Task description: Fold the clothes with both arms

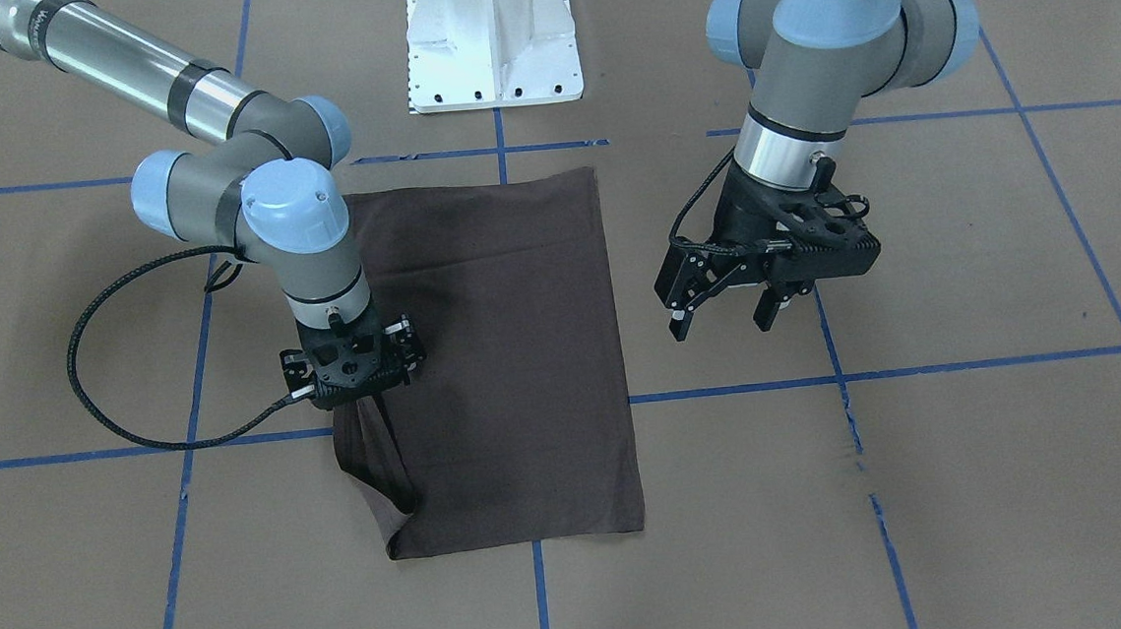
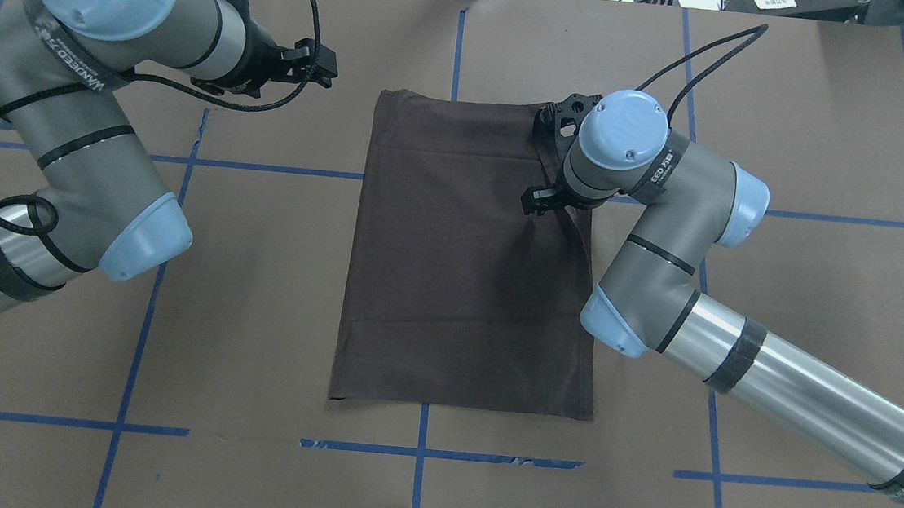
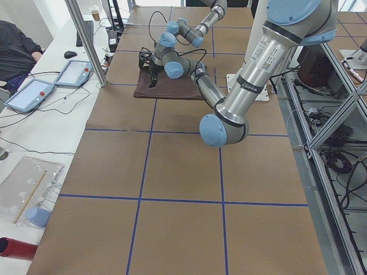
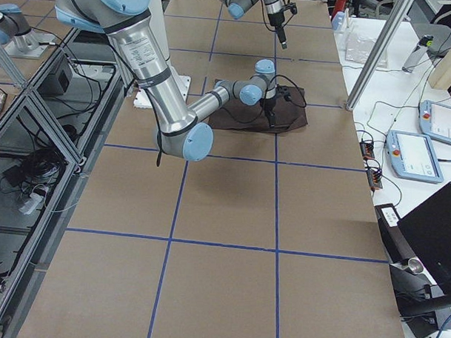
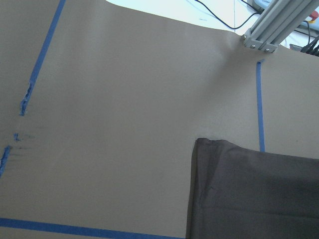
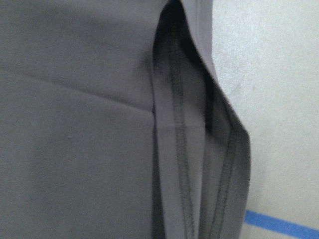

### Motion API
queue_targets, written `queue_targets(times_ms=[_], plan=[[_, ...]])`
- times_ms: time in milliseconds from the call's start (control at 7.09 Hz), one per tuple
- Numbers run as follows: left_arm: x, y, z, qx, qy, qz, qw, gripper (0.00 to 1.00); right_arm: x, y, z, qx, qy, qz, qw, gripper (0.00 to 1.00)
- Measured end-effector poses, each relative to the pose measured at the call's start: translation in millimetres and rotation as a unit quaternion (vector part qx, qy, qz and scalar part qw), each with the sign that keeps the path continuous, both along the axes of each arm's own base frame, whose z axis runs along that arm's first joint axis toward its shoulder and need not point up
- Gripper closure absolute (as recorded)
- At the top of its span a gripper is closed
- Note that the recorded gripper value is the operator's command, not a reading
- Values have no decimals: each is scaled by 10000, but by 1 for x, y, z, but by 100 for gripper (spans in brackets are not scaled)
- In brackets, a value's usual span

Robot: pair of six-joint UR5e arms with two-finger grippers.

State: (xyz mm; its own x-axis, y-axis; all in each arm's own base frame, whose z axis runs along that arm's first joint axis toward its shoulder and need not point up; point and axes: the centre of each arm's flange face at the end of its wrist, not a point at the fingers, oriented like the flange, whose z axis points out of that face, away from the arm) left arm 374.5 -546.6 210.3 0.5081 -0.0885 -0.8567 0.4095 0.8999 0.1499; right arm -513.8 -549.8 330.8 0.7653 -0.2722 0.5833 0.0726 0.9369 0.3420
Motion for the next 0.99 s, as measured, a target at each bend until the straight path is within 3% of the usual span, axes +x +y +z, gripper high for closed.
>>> queue_targets(times_ms=[423, 987], plan=[[-5, 5, -11, 83, 77, -6, 9999, 0, 9, -32, 19, 74, 279, -90, 9995, 0], [-6, 5, -13, 98, 95, -2, 9999, 0, 36, -58, 28, 124, 377, -66, 9992, 0]])
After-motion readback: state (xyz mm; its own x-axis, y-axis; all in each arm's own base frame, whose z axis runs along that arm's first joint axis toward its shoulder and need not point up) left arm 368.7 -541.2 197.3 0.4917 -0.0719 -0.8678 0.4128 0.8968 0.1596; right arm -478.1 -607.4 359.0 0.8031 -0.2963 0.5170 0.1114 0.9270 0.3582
